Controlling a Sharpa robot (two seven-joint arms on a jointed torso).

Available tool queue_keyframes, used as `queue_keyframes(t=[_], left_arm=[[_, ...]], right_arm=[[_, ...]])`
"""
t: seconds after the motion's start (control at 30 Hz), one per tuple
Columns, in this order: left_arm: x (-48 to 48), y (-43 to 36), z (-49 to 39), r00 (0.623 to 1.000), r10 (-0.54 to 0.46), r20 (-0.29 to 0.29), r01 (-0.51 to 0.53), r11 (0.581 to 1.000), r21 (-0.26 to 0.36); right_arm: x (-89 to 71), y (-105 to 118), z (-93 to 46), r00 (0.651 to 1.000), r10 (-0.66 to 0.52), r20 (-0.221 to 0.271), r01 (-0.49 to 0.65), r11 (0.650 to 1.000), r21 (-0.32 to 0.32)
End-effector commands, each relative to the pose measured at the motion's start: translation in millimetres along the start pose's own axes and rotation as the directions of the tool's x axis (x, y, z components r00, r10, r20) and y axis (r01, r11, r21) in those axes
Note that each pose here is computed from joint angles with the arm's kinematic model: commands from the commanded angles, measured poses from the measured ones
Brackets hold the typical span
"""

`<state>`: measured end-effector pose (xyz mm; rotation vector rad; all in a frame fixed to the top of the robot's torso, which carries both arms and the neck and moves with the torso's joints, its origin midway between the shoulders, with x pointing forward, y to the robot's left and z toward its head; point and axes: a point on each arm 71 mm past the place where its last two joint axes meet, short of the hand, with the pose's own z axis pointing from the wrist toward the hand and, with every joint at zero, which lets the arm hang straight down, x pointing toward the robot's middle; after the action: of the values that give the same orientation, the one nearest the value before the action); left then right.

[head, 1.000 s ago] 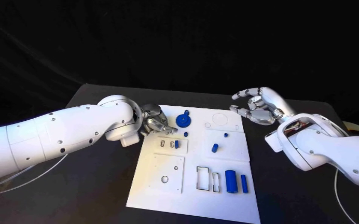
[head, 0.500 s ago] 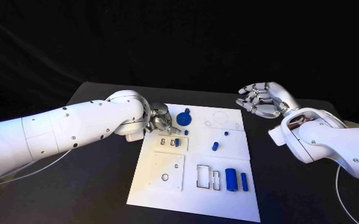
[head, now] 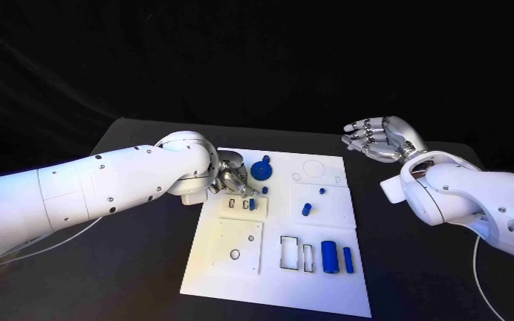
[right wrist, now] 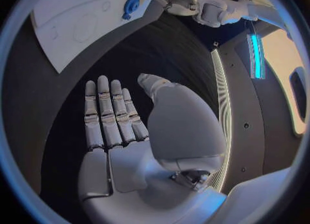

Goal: Assemble the parts on the task board

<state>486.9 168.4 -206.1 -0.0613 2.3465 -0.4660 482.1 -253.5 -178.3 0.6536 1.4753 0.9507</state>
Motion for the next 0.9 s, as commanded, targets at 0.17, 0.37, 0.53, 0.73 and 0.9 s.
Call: queue_keyframes(t=[0.17, 0.37, 0.53, 0.73, 0.9], left_arm=[[3.3, -4.1, 0.8, 0.999, 0.025, -0.037, -0.025, 1.0, 0.004], [5.4, -5.1, 1.7, 0.998, 0.031, -0.05, -0.03, 1.0, 0.005], [6.9, -5.9, 1.7, 0.998, 0.031, -0.063, -0.031, 0.999, 0.008], [8.3, -7.1, 1.3, 0.997, 0.028, -0.074, -0.028, 1.0, 0.013], [8.4, -6.9, 1.5, 0.997, 0.028, -0.078, -0.027, 1.0, 0.013]], right_arm=[[5.0, 1.3, 0.5, 0.998, 0.054, -0.035, -0.054, 0.999, -0.002], [7.0, 0.9, 0.8, 0.997, 0.061, -0.043, -0.061, 0.998, 0.005], [8.2, -0.1, 1.1, 0.997, 0.062, -0.046, -0.062, 0.998, 0.011], [9.4, -1.7, 1.5, 0.997, 0.062, -0.047, -0.062, 0.998, 0.018], [10.2, -2.4, 1.6, 0.997, 0.063, -0.049, -0.062, 0.998, 0.023]])
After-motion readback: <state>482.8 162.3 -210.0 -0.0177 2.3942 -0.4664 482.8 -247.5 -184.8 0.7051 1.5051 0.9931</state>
